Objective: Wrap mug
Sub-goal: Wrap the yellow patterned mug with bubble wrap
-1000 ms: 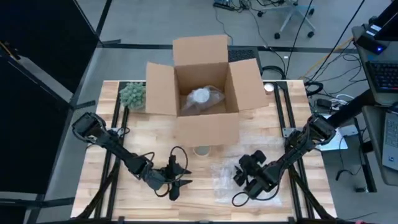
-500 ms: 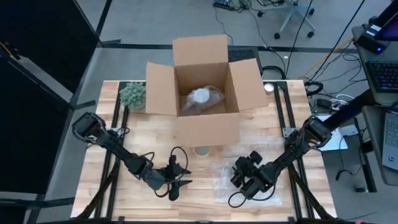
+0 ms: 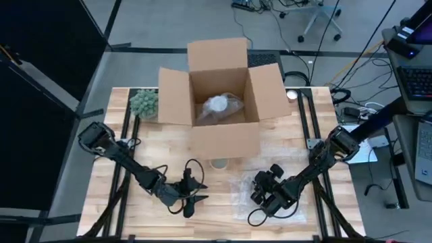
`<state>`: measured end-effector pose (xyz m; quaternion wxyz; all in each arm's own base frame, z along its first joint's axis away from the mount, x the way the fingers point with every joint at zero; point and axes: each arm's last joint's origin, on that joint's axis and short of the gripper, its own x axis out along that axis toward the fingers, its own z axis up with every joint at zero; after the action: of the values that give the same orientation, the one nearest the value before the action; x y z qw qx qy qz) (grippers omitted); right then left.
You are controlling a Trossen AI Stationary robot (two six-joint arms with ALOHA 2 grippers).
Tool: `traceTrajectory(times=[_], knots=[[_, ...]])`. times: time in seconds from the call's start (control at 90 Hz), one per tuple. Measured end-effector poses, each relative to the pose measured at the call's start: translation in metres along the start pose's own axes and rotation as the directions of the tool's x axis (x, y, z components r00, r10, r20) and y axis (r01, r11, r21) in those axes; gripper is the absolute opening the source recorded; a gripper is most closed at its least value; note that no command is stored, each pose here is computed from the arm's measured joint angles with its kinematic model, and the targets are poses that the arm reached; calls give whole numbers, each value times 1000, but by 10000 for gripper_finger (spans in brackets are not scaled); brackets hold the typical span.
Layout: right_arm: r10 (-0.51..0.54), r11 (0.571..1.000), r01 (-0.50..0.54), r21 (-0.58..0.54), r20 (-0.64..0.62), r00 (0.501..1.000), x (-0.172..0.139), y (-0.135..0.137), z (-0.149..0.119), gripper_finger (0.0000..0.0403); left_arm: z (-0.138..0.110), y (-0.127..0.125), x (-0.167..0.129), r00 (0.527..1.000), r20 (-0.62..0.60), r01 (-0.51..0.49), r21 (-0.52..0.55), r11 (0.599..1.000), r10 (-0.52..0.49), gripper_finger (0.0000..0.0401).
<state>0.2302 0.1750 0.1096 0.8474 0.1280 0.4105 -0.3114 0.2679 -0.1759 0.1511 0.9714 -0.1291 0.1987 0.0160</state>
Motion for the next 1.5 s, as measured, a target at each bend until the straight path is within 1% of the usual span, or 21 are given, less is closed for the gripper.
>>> traceTrajectory(times=[0.311, 0.378, 0.467, 0.644, 0.689, 0.722, 0.944, 1.022, 1.089, 1.178, 1.378, 1.5], knots=[[1, 1000, -1, -4, -3, 1000, 0, 0, 0, 155, 0, 0, 0, 1000, -1, 0, 1, 1000, 0, 167], [3, 1000, -3, -2, -11, 1000, 0, 0, 0, 148, 0, 0, 0, 1000, -1, 0, 0, 1000, 0, 167], [10, 1000, -10, 4, -18, 1000, 0, 1, 0, 116, 0, 0, 0, 1000, -1, 0, 0, 1000, 0, 167], [11, 1000, -11, -8, -23, 1000, 0, 1, 0, 22, 0, 0, 0, 1000, -1, 0, 0, 1000, 0, 167], [10, 1000, -10, -18, -24, 1000, 0, 1, 0, 9, 0, 0, 0, 1000, -1, 0, 0, 1000, 0, 167], [6, 1000, -7, -27, -26, 1000, -1, 1, 0, 6, 0, 0, 0, 1000, -1, 0, 0, 1000, 0, 167], [-46, 996, 40, -81, -76, 996, -16, 10, 14, 12, 0, 0, 0, 1000, -1, 0, -3, 1000, 0, 167], [-43, 998, 39, -57, -58, 997, -20, 13, 18, 13, 0, 0, 0, 1000, -1, 0, -3, 1000, 0, 167], [-30, 999, 29, -20, -40, 999, -21, 16, 20, 22, 0, 0, 0, 1000, -3, 5, -4, 1000, -5, 167], [-24, 1000, 23, -10, -36, 999, -20, 16, 22, 47, 0, 0, 0, 1000, -10, 17, -4, 1000, -17, 167], [-18, 1000, 19, 19, -31, 999, -17, 17, 25, 122, 0, -1, 0, 1000, -12, 21, -5, 1000, -21, 167], [-22, 1000, 22, 5, -32, 999, -16, 16, 26, 164, 0, -1, 0, 1000, -12, 22, -7, 1000, -22, 167]])
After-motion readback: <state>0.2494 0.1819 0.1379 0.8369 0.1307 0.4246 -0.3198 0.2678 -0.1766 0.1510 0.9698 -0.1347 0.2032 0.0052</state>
